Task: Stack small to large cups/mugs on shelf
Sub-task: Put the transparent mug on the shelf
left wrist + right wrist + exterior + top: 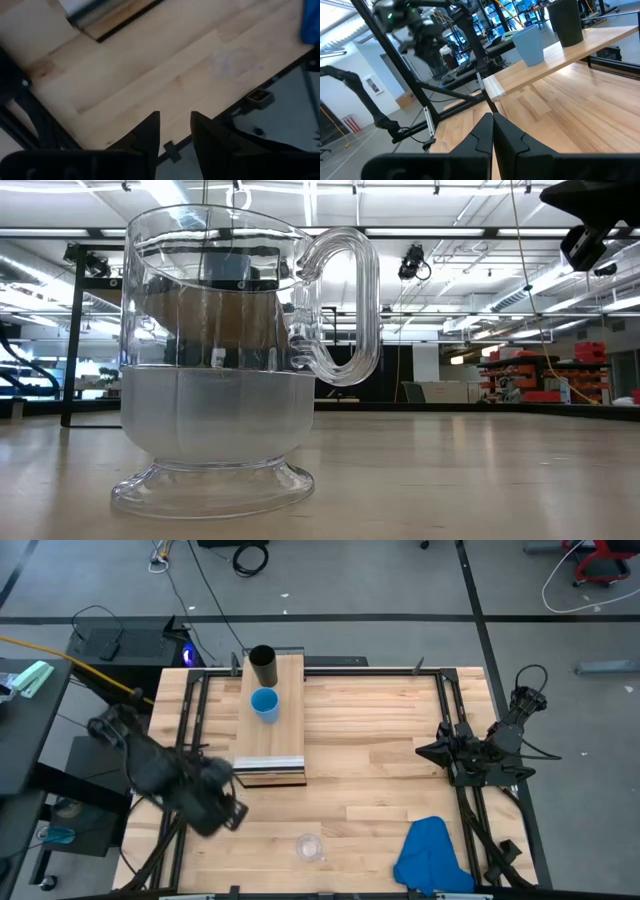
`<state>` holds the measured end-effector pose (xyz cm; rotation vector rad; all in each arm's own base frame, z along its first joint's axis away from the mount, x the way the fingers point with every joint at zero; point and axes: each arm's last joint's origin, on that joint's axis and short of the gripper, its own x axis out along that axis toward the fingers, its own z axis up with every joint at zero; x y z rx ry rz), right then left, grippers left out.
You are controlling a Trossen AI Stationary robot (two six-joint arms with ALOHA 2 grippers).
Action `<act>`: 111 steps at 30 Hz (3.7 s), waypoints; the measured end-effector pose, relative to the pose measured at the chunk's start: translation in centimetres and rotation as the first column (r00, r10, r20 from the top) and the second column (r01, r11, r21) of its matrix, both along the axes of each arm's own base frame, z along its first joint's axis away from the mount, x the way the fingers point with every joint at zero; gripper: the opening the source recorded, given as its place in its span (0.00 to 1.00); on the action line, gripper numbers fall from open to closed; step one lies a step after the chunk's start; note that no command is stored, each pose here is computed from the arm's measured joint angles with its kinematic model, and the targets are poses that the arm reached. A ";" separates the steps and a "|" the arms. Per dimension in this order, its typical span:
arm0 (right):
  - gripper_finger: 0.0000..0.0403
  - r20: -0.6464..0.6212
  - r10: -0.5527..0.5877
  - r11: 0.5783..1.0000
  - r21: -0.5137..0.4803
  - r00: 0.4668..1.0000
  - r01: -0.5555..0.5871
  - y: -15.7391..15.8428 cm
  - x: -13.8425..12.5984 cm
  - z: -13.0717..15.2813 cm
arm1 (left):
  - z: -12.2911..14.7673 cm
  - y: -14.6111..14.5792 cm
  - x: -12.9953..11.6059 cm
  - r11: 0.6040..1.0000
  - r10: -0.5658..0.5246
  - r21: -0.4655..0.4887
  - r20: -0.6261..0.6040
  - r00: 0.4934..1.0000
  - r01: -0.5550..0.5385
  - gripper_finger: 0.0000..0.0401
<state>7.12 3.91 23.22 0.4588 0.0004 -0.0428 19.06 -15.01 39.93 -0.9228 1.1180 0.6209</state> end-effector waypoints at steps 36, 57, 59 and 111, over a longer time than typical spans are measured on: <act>0.04 0.000 0.000 1.000 0.000 1.000 0.000 0.0 0.0 0.0 | -13.6 -8.6 14.4 0.978 0.186 -0.101 0.041 0.982 -0.181 0.24; 0.04 0.000 0.000 1.000 0.000 1.000 0.000 0.0 0.0 0.0 | -16.4 -7.8 15.8 0.989 0.147 -0.017 -0.035 0.989 -0.148 0.19; 0.04 0.000 0.000 1.000 0.000 1.000 0.000 0.0 0.0 0.0 | -16.5 -7.8 15.9 0.989 0.149 -0.016 -0.034 0.988 -0.149 0.19; 0.04 0.000 0.000 1.000 0.000 1.000 0.000 0.0 0.0 0.0 | -18.3 -7.6 16.7 0.995 0.101 0.007 -0.078 0.992 -0.101 0.02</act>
